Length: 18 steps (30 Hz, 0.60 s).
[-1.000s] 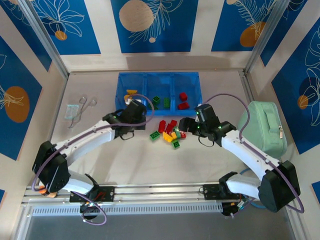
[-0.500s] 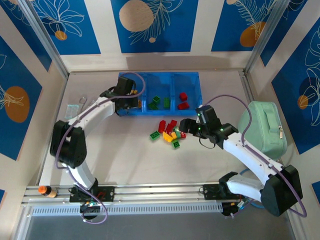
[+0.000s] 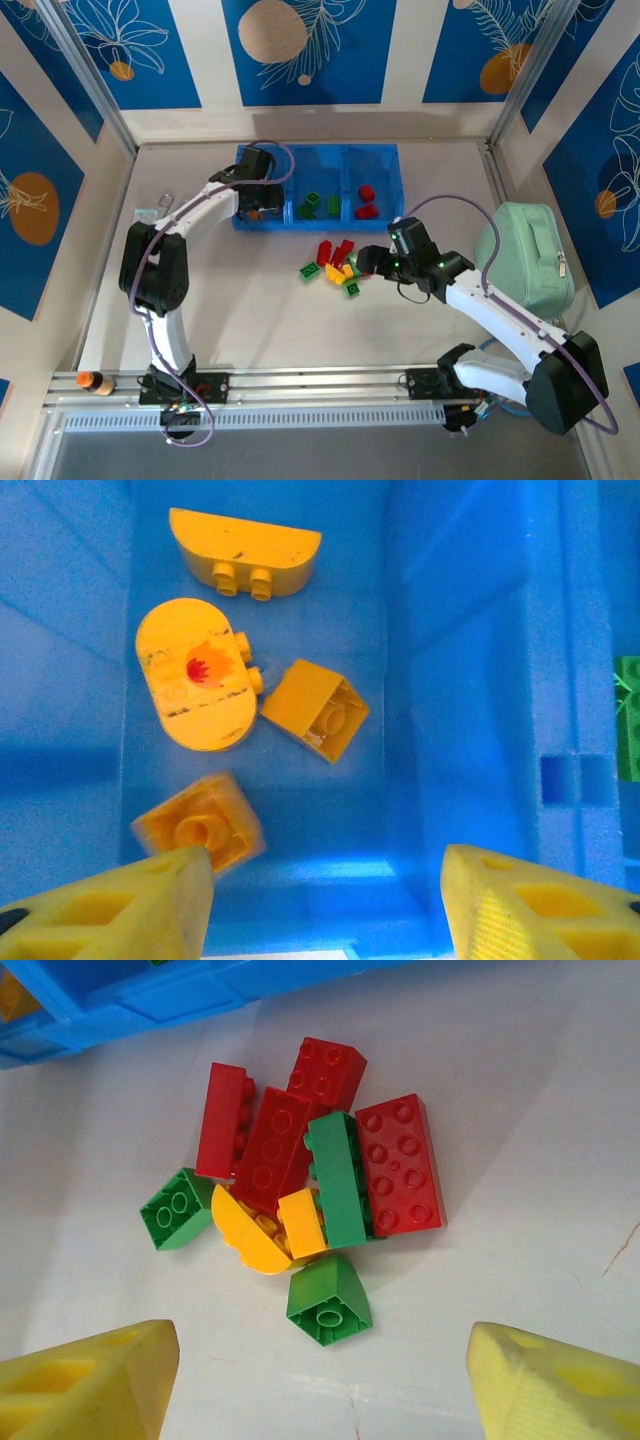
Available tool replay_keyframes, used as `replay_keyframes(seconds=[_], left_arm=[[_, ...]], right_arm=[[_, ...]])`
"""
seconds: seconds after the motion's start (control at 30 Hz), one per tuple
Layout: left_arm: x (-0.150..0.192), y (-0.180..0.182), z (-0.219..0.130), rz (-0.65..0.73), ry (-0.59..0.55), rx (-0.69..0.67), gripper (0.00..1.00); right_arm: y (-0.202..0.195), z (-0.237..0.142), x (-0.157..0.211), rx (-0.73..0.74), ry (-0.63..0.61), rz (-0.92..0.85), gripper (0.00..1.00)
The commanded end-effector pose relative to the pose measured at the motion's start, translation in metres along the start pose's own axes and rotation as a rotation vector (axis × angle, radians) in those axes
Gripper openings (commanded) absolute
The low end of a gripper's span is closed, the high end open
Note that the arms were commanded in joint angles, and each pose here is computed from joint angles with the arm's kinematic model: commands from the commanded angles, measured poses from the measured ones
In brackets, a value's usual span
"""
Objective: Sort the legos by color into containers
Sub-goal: Place the lego in the container.
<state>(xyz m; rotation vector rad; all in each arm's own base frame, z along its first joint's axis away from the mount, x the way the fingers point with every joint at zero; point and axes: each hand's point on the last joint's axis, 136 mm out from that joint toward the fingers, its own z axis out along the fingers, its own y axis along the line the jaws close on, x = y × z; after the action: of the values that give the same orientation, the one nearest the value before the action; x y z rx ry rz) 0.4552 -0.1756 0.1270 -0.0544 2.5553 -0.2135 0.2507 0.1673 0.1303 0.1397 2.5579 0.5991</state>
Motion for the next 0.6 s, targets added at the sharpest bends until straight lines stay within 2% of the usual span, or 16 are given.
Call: replay_keyframes(seconds=[0.0, 0.2, 0.57], left_arm=[[-0.019, -0.008, -0.037, -0.017, -0.09, 0.062, 0.62], [0.0, -0.008, -0.068, -0.059, -0.156, 0.111, 0.62], [0.082, 0.008, -0.091, -0.093, -0.171, 0.145, 0.63]], right_arm=[[0.001, -0.002, 0.005, -0.004, 0.004, -0.017, 0.76], [0.017, 0.0, 0.005, -0.041, 0.019, -0.107, 0.76], [0.064, 0.018, 0.023, -0.074, 0.166, -0.409, 0.74]])
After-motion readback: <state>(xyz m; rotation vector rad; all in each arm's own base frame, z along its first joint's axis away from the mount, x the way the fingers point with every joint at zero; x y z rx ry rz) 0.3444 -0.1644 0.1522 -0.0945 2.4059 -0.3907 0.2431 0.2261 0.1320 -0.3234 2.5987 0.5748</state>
